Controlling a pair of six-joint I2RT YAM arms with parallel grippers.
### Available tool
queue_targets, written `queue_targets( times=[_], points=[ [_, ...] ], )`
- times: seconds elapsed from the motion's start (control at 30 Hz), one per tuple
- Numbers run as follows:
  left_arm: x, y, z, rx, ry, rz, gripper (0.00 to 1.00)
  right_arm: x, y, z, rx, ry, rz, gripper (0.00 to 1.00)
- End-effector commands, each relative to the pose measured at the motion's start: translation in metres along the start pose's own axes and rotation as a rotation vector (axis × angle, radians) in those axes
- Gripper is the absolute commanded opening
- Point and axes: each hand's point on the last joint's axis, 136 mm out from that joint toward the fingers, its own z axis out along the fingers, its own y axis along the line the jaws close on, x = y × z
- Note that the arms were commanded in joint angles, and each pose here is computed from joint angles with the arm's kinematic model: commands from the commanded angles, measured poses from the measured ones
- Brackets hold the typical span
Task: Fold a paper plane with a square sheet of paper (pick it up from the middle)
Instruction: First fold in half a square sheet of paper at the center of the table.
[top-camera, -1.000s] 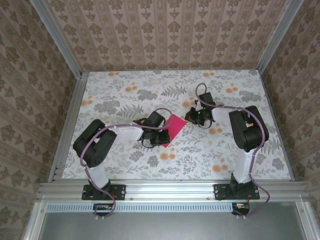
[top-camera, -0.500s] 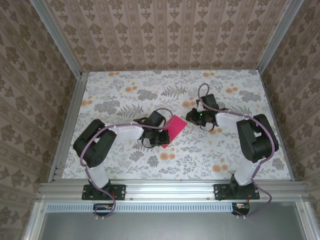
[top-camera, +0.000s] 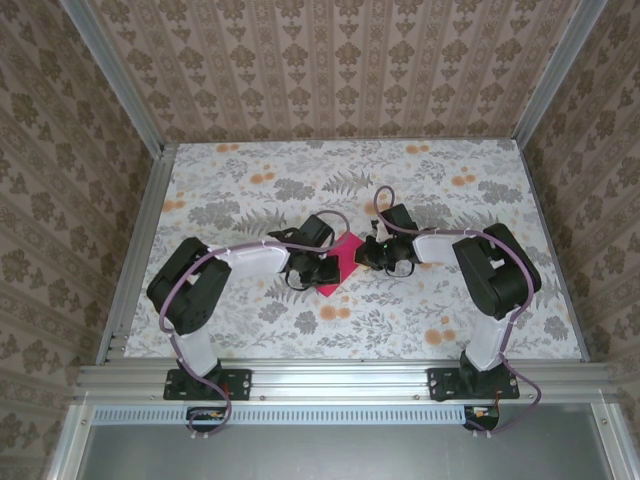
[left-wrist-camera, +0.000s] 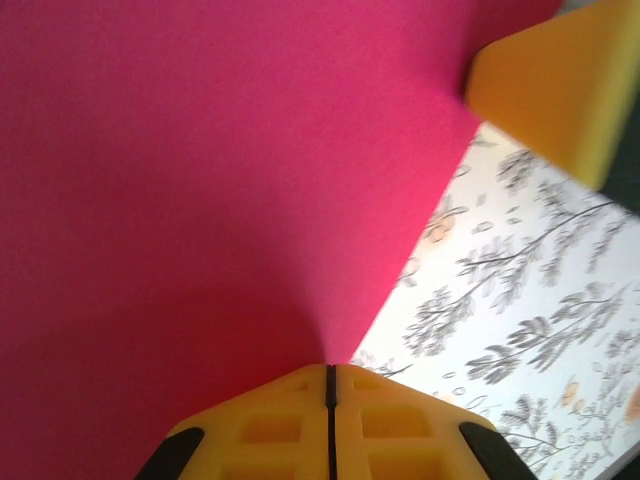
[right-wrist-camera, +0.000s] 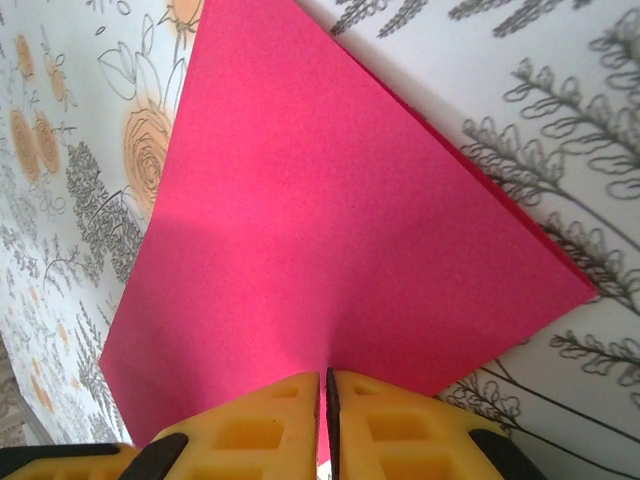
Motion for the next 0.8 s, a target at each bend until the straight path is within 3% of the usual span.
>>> queue_targets(
  times=[0.0,0.27,0.77],
  points=[
    [-0.010,-0.013,-0.003,0.015,-0.015,0.050,0.10,0.004,-0.025,0.004,0.113,0.020,0.027,0.14],
    [-0.024,-0.021,0.015,0.022,0.006,0.053,0.12,0.004,-0.027,0.006,0.125,0.024,0.032,0.14],
    [0.021,0.015,0.033,-0.016,0.137,-0.001,0.11,0.006,-0.037,0.011,0.165,0.046,0.048,0.14]
  ],
)
